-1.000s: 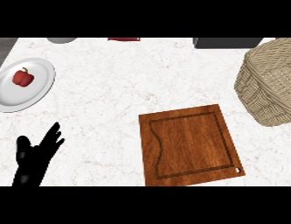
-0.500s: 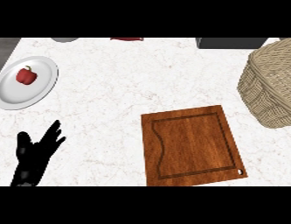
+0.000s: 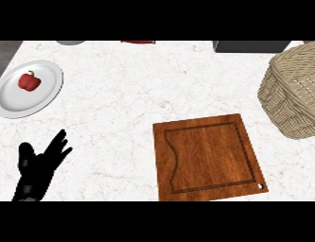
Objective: Pick the tomato from the cutting board and place it in the basket
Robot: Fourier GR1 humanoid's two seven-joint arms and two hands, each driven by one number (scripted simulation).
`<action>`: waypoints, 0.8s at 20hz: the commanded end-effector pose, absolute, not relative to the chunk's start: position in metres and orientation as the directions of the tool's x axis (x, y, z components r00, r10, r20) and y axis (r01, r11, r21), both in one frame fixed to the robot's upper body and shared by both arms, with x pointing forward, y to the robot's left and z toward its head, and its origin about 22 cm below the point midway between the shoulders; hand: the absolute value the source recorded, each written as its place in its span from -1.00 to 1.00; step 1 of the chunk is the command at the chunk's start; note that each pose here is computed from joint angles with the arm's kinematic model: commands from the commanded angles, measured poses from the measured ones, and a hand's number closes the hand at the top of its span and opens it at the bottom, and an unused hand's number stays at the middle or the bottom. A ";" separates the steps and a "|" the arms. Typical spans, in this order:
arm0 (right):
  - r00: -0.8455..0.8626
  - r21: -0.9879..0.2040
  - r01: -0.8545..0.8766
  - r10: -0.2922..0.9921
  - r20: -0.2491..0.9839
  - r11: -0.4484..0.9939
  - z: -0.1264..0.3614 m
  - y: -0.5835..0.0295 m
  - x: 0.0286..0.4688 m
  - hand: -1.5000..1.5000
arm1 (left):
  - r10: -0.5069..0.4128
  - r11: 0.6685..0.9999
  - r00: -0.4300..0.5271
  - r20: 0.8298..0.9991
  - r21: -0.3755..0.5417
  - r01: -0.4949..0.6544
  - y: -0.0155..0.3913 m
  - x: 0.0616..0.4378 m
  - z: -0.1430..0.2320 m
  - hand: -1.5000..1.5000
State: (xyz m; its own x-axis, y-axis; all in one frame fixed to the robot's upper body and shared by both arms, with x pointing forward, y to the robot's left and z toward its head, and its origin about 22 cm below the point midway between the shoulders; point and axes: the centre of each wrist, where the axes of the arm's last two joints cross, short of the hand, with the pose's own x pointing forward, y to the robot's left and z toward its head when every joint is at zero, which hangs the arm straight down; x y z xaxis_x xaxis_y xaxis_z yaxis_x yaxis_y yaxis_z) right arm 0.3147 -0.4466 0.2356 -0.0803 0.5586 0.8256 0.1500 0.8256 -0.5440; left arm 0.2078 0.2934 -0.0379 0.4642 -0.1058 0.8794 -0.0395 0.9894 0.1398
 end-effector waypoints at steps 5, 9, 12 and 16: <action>-0.061 -0.474 0.132 0.484 0.873 0.871 0.182 -0.449 0.343 1.00 | -0.102 0.988 0.537 0.837 0.146 -0.040 0.301 0.187 -0.050 0.00; -0.066 -0.449 0.137 0.461 0.885 0.883 0.163 -0.483 0.337 1.00 | -0.100 0.990 0.516 0.851 0.138 -0.036 0.286 0.191 -0.066 0.00; 0.077 -0.613 0.308 0.624 0.778 0.727 0.177 -0.499 0.329 1.00 | -0.103 0.991 0.513 0.852 0.135 -0.024 0.288 0.207 -0.051 0.00; 0.054 -0.707 0.202 0.713 0.699 0.678 0.168 -0.503 0.333 1.00 | -0.102 0.991 0.522 0.847 0.134 -0.022 0.289 0.207 -0.063 0.00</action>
